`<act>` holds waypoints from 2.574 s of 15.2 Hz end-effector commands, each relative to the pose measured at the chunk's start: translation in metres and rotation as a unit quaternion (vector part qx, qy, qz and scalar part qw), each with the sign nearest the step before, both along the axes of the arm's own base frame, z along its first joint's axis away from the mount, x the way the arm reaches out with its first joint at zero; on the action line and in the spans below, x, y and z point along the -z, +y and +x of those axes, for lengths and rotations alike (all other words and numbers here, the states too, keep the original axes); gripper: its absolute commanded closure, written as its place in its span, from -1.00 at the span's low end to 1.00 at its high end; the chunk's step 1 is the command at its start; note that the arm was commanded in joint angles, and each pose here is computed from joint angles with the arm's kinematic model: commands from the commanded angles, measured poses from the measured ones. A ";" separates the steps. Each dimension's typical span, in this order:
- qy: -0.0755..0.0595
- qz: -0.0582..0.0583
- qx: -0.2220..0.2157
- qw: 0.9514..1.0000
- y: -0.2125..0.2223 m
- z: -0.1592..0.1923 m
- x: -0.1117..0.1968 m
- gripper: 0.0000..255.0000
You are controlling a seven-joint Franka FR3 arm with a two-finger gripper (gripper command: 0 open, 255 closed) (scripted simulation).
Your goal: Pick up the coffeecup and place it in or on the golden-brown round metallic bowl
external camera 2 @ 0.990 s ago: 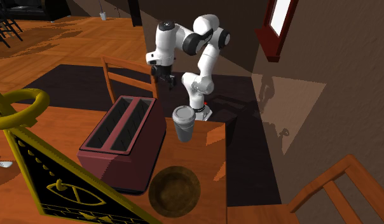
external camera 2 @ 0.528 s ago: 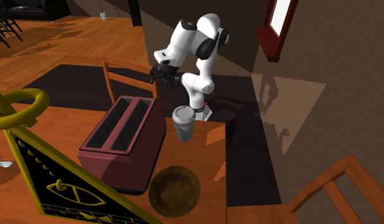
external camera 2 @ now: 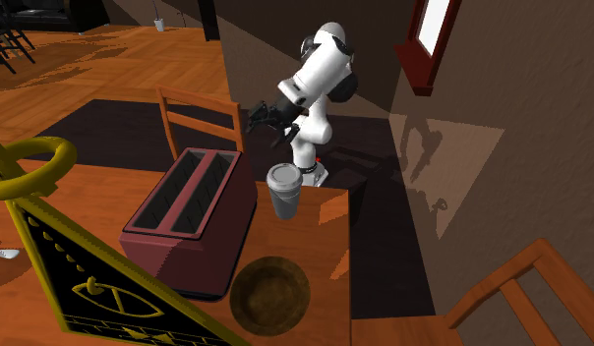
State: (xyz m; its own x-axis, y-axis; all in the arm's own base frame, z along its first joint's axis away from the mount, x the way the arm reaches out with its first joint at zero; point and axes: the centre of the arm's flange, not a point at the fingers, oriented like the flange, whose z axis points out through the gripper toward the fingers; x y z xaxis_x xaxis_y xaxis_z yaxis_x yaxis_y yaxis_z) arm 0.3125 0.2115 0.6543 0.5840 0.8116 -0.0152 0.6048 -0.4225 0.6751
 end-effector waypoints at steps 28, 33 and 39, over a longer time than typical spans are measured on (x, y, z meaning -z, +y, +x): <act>-0.122 -0.167 -0.298 0.932 0.106 -0.054 0.050 1.00; -0.122 -0.167 -0.298 0.932 0.106 -0.054 0.050 1.00; -0.122 -0.167 -0.298 0.932 0.106 -0.054 0.040 1.00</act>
State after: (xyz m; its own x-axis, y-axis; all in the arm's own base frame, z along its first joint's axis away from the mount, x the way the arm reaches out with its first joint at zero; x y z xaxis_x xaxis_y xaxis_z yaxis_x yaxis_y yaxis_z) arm 0.2586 0.3181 0.6103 0.0498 0.9665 -0.2518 0.4765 0.1985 0.8565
